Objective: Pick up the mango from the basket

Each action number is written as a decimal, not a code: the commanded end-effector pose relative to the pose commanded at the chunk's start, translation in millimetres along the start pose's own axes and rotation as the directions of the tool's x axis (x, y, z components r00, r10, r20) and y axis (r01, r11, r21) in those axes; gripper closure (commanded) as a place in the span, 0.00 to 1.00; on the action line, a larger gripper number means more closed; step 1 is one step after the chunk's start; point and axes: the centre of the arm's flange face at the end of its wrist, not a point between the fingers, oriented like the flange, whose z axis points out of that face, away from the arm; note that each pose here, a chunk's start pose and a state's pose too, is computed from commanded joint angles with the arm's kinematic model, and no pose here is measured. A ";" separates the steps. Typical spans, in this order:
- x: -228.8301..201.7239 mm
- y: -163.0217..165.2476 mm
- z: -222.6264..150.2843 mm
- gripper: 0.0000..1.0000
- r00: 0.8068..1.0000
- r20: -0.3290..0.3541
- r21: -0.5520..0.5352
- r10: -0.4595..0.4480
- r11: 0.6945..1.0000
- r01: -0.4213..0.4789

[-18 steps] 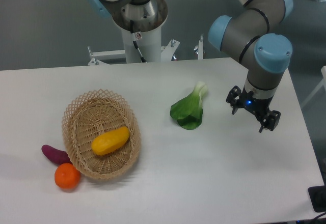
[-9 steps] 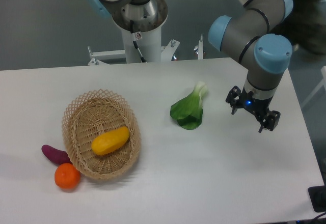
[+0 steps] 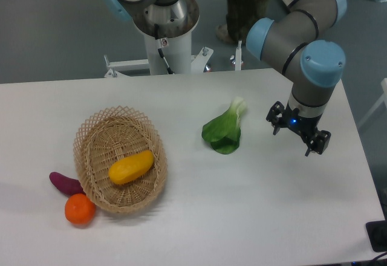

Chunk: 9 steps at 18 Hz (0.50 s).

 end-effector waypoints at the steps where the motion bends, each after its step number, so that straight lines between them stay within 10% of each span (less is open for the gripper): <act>1: 0.5 -0.9 0.2 0.00 1.000 -0.002 0.000 -0.005 1.000 0.005; 9: 19.9 -42.0 10.0 0.00 0.997 -0.026 0.017 -0.077 0.997 0.078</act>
